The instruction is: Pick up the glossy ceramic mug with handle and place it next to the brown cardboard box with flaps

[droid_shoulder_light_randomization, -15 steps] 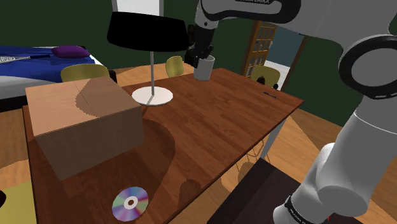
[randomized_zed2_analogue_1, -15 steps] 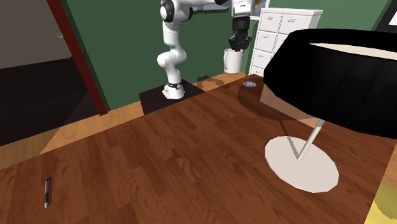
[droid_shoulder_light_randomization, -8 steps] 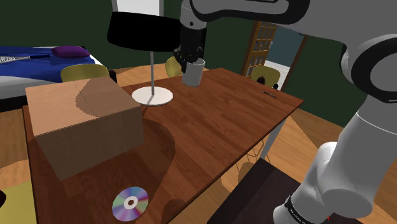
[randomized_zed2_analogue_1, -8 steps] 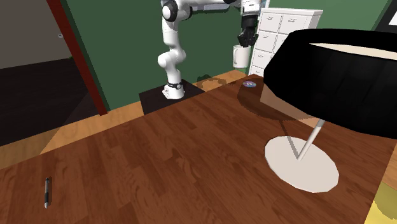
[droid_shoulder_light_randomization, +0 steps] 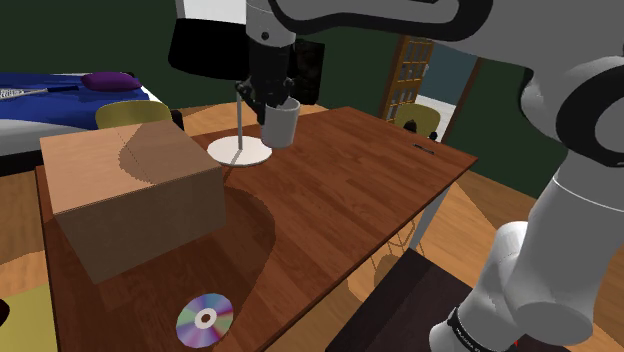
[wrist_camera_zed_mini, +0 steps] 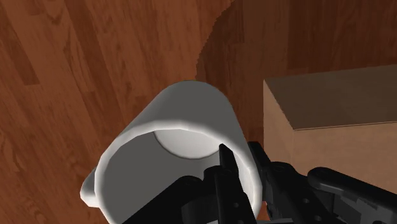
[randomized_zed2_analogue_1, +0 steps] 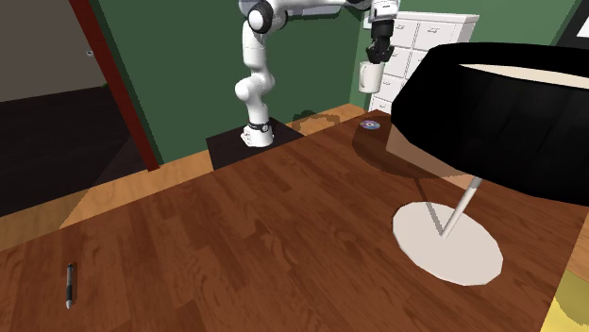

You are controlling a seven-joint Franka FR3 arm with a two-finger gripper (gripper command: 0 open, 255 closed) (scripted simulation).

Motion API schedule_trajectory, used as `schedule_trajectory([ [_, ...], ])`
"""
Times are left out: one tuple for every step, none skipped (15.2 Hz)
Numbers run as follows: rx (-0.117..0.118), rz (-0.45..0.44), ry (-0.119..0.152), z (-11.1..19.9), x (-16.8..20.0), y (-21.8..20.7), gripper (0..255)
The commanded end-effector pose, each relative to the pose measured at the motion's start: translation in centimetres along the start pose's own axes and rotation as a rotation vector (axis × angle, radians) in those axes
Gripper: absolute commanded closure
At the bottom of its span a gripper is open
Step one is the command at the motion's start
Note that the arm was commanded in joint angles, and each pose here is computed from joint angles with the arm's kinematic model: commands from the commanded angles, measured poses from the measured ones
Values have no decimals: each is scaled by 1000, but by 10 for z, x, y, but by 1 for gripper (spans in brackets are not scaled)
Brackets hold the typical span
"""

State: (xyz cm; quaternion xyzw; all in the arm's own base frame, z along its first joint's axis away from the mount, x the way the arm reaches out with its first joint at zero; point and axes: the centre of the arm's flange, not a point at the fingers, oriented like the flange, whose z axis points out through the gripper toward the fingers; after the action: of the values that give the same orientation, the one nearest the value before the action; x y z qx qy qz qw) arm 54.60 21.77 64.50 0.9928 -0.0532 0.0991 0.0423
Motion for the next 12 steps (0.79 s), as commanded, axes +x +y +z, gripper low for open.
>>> schedule_trajectory([
  [0,2,1,-4,-8,-26,255],
  [0,2,1,-6,-12,-39,255],
  [0,2,1,-7,-16,-51,255],
  [0,2,1,-9,-20,-64,255],
  [0,2,1,-11,-23,-76,255],
  [0,2,1,-13,-27,-89,255],
  [0,2,1,-14,-31,-101,255],
  [0,2,1,-9,-32,-101,255],
  [0,2,1,-4,-33,-102,255],
  [0,2,1,1,-34,-102,255],
  [0,2,1,6,-35,-102,255],
  [0,2,1,11,-36,-103,255],
])
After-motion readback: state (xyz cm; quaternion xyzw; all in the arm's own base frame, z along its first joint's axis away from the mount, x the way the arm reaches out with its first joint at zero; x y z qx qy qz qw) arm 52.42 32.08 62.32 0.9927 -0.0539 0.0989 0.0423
